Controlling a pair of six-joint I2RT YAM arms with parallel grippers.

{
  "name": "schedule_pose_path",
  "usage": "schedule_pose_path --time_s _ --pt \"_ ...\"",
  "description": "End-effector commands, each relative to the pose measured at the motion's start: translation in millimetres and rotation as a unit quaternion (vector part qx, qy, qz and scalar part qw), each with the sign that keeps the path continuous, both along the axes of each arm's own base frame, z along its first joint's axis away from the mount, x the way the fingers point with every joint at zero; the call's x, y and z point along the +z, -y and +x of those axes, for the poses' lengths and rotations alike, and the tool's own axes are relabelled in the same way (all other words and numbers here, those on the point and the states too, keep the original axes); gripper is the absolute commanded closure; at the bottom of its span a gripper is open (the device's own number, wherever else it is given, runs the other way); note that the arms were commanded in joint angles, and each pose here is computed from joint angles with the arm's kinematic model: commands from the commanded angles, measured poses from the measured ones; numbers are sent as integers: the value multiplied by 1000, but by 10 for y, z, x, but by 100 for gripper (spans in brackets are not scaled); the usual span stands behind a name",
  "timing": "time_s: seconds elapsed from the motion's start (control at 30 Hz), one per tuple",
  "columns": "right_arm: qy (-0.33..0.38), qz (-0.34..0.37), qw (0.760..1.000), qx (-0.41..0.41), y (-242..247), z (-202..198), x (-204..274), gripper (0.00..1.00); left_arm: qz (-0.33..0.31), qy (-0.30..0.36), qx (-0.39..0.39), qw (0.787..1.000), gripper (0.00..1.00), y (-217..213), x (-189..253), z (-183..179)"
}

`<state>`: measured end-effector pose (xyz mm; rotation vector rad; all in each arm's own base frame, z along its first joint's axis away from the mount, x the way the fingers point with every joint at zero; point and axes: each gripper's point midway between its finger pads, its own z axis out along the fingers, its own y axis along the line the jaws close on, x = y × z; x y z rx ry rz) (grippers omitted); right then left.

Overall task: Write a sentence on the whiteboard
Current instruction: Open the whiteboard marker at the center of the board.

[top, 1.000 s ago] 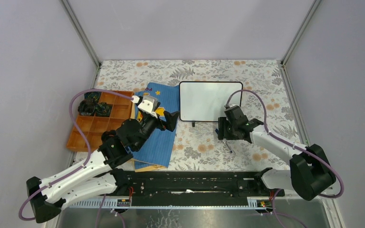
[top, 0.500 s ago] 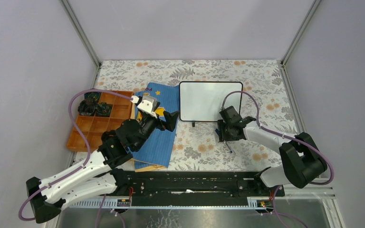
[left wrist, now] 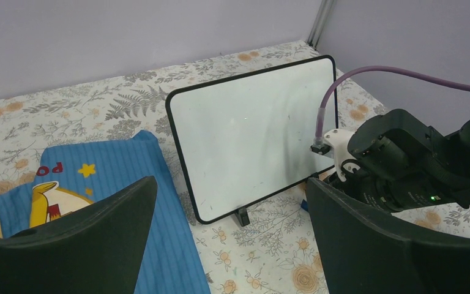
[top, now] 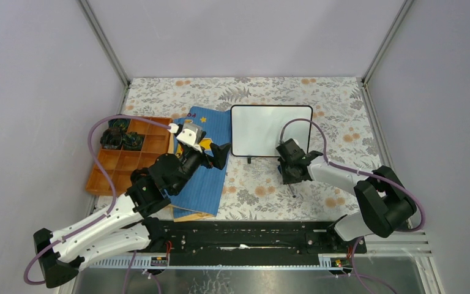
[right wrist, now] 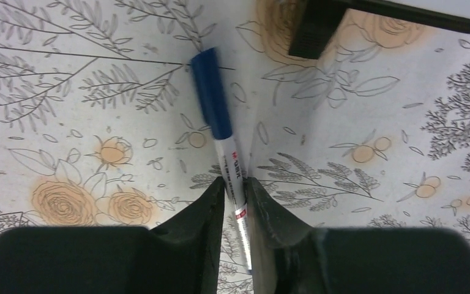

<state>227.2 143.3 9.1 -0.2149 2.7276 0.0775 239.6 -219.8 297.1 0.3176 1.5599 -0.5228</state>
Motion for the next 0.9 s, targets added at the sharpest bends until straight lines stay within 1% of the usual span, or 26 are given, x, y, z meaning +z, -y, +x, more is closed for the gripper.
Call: schedule_pose_path --time_s 0.0,0.07,0.1,0.13,0.23,0.3,0.37,0.43,0.7,0.87 --pt "-3 9 1000 -1 -161 18 1 77 -9 15 -8 1000 1 -7 136 -47" --pt "-6 16 1000 -6 -195 14 -8 81 -9 16 -7 1000 1 -11 141 -50" --pt "-7 21 1000 -7 -215 13 -5 80 -9 16 -6 1000 1 -15 141 -48" --pt "-7 24 1000 -7 -231 14 3 78 -9 15 -4 1000 1 -20 141 -44" --pt "-5 17 1000 -11 -209 33 32 60 -10 15 -5 1000 1 -20 144 -48" --pt "-3 6 1000 -10 -174 41 40 55 -11 15 -5 1000 1 -21 147 -51" --pt "-4 -1 1000 -10 -151 42 35 54 -11 15 -6 1000 1 -18 149 -55" --pt "-6 -5 1000 -8 -140 35 21 56 -12 16 -6 1000 1 -19 155 -58" --pt "-22 -12 1000 -5 -94 -54 -113 71 -11 17 -7 1000 1 -14 155 -63" --pt "-27 -7 1000 -3 -97 -94 -141 86 -9 16 -5 1000 1 -16 146 -56"
